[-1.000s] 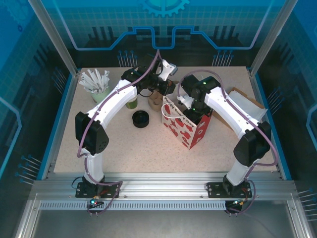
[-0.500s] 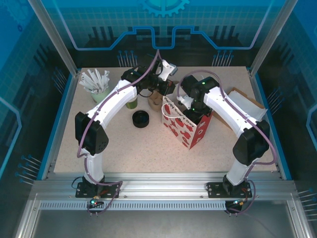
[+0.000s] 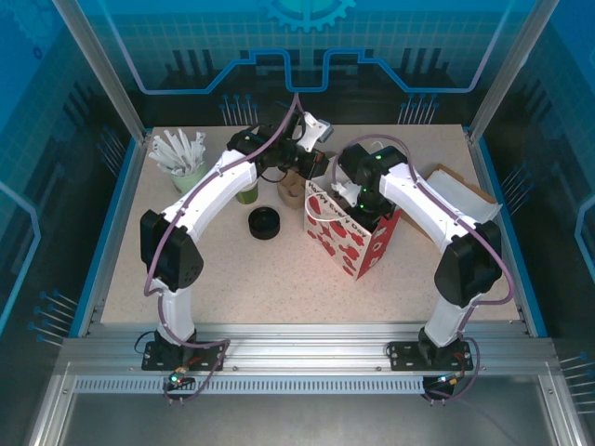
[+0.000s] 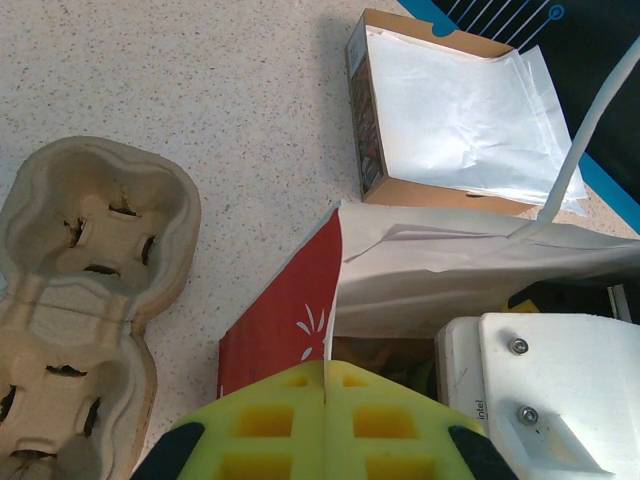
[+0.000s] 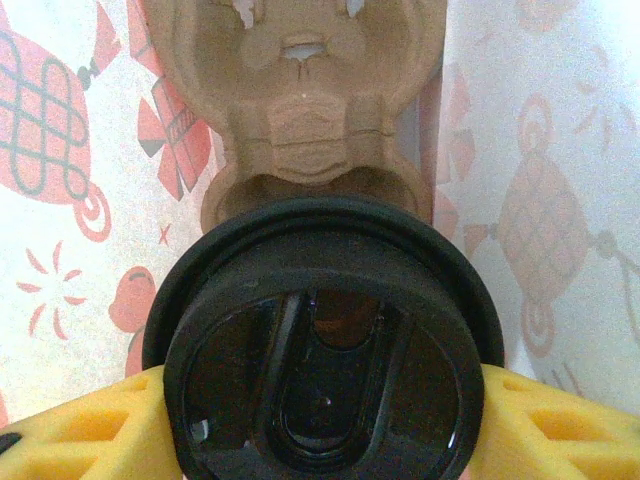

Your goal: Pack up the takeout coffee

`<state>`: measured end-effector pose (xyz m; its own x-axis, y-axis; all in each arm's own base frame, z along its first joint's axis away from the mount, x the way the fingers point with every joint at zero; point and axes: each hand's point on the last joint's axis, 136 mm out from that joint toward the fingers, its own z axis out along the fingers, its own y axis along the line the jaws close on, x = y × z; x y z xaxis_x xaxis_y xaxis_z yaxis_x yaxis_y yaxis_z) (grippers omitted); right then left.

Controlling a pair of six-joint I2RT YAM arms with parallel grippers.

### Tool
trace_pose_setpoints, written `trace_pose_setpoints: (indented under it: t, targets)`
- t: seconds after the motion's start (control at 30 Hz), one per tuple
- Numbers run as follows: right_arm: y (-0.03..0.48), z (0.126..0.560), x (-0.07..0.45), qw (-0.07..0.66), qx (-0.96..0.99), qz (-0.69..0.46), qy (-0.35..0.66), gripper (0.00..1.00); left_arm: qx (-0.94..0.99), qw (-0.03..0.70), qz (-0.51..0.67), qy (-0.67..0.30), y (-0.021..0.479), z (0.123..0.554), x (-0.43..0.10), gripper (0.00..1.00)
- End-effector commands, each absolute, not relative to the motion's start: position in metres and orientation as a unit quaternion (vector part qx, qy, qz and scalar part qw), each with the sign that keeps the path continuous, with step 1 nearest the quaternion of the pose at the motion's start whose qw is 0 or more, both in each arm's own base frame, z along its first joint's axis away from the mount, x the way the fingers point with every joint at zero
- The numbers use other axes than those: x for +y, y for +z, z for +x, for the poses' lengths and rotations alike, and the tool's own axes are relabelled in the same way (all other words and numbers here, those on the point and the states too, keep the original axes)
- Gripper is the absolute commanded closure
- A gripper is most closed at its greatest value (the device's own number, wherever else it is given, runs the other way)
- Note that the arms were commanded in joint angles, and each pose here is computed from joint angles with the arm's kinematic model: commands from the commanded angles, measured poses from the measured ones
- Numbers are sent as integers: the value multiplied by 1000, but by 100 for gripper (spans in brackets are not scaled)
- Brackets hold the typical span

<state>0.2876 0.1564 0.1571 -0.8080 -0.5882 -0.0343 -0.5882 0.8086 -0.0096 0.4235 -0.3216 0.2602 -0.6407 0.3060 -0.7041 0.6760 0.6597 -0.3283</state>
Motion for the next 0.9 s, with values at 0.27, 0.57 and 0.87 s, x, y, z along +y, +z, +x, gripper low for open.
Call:
trace_pose_setpoints:
  t: [0.27,0.57,0.87]
  targets:
    - [131,286,143,-22,953,-303,-16,64,858,294,300,-296,253,411,-320,100]
    - [136,285,141,-23,953,-302,-29,64,858,294,300,-295,253,411,-319,100]
    - [150,286,147,-20,950,-310,-36,64,859,292,301,-294,251,410,-319,100]
